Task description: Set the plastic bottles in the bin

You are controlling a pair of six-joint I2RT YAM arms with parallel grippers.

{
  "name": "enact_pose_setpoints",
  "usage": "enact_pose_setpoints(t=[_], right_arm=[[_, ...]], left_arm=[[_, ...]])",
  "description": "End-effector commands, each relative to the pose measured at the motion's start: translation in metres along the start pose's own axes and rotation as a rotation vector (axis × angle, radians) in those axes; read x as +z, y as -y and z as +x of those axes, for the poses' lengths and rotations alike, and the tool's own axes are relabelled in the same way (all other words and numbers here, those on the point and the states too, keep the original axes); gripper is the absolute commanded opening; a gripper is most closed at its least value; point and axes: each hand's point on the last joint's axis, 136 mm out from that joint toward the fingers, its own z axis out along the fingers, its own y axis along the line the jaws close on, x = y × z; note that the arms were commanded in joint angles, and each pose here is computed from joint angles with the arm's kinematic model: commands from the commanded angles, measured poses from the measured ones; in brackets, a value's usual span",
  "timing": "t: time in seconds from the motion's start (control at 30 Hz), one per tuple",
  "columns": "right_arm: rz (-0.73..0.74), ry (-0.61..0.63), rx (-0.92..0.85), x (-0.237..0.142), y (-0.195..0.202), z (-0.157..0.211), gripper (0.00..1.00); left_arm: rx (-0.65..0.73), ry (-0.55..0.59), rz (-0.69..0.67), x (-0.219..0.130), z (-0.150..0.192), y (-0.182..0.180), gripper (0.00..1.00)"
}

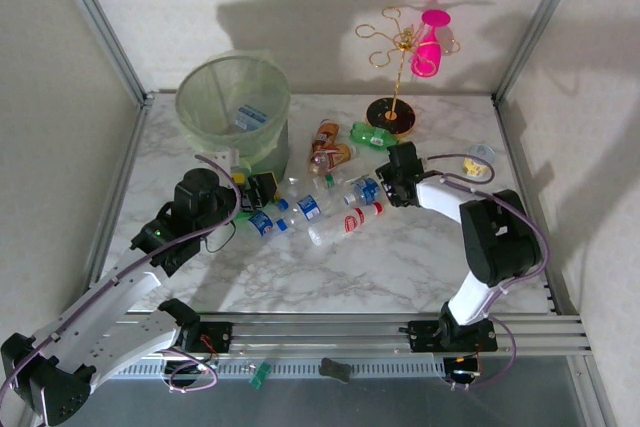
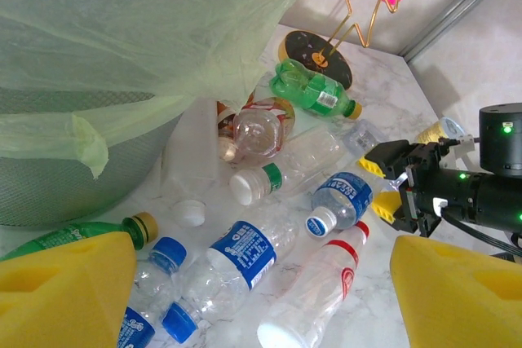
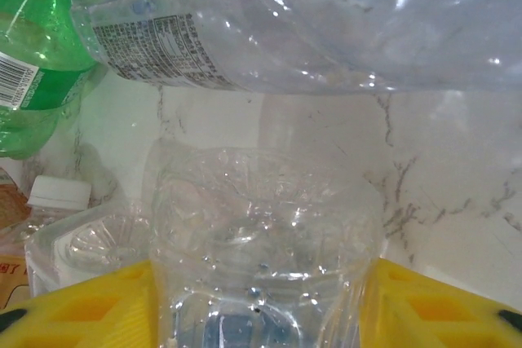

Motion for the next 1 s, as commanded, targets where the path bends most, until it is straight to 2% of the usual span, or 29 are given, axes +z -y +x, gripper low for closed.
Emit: enact_pose_setpoints(t=[0.0,0.3,0.5,0.7,0.83,0.93,0.97], right_arm=[[-0.035,0.019,0.018,-0.018,-0.005,-0.006,0.51],[-0.156,0.083,-0.006,-0.068,-0.025,-0.02,0.5],[-0.269,0.125,-0.137,-0.11,-0.048,-0.023,0.49],[-0.498,0.109,-0.35,-0.165,-0.089,0.0,0.48],[-0.634,0.114,-0.511,-0.204,-0.111,0.025,0.48],[-0.728,0.064,-0.579,-0.223,-0.12,0.046,0.48],[-0.75,0.044,-0.595,-0.227,-0.122,0.053,0.48]], left_arm=[[0.023,0.015,-0.012,-0.001,0.001,-0.002,0.81],[0.033,0.039,0.002,-0.008,-0.005,0.002,0.85],[0.044,0.047,0.031,-0.014,-0.012,0.011,0.86],[0.061,0.006,0.101,-0.017,-0.012,0.034,0.88],[0.07,-0.091,0.159,-0.009,0.001,0.053,0.89],[0.067,-0.157,0.222,-0.002,0.014,0.069,0.9],[0.064,-0.181,0.251,0.0,0.018,0.075,0.95]])
